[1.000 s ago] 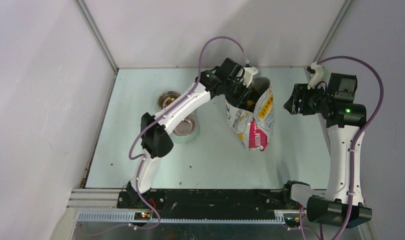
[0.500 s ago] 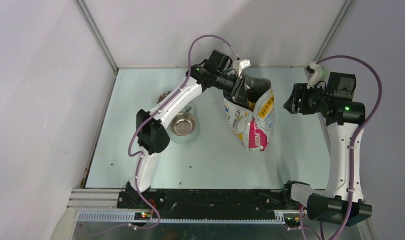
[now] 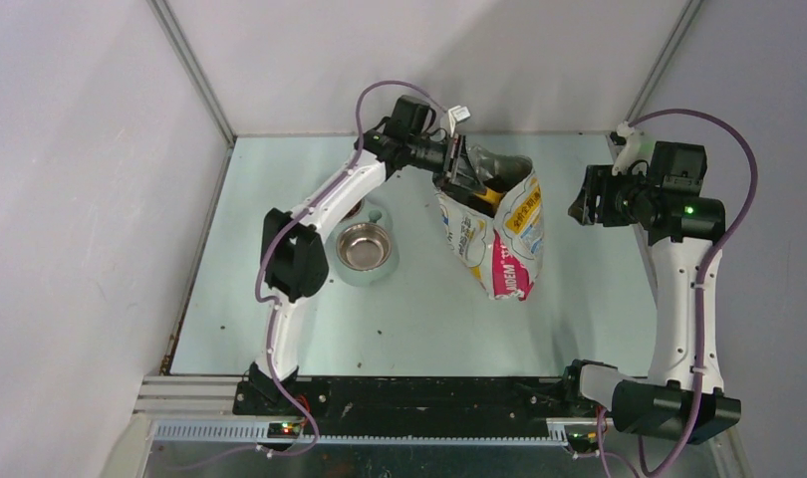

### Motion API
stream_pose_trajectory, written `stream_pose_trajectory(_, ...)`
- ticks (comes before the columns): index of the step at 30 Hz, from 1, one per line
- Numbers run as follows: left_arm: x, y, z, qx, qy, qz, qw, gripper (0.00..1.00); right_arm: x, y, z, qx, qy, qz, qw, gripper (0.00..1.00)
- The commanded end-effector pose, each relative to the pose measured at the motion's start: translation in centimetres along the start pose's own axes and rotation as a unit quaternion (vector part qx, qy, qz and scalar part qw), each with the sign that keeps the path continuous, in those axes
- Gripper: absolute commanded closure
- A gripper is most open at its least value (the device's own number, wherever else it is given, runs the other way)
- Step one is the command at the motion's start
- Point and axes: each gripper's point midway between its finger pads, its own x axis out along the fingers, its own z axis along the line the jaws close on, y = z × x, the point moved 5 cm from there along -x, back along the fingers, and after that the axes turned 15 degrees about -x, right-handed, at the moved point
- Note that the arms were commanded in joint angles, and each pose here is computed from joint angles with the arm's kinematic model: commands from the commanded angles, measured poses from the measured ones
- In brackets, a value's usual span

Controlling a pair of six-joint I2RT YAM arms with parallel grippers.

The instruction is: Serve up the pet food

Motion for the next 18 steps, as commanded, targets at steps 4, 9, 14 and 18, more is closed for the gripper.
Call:
stream_pose_trajectory(4,-5.1,-1.0,-6.0,0.038,0.059,-0.048,0.996,1.00,-0.7,-0.4,-0.9,-0.022,0.030,0.001,0.999,0.39)
stream_pose_trajectory(9,-6.6,-1.6,-5.8,0.027,0.055,-0.067,0.996,1.00,-0.4,-0.5,-1.2,-0.028,0.034,0.005,0.999,0.39)
stream_pose_trajectory(14,-8.0,-2.0,-5.4,0.009,0.059,-0.079,0.995,1.00,0.0,-0.9,-1.7,-0.031,0.037,0.008,0.999,0.39)
stream_pose_trajectory(18,-9.0,-2.4,-4.8,-0.018,0.061,-0.089,0.994,1.00,0.2,-1.1,-2.0,-0.031,0.039,0.009,0.999,0.39)
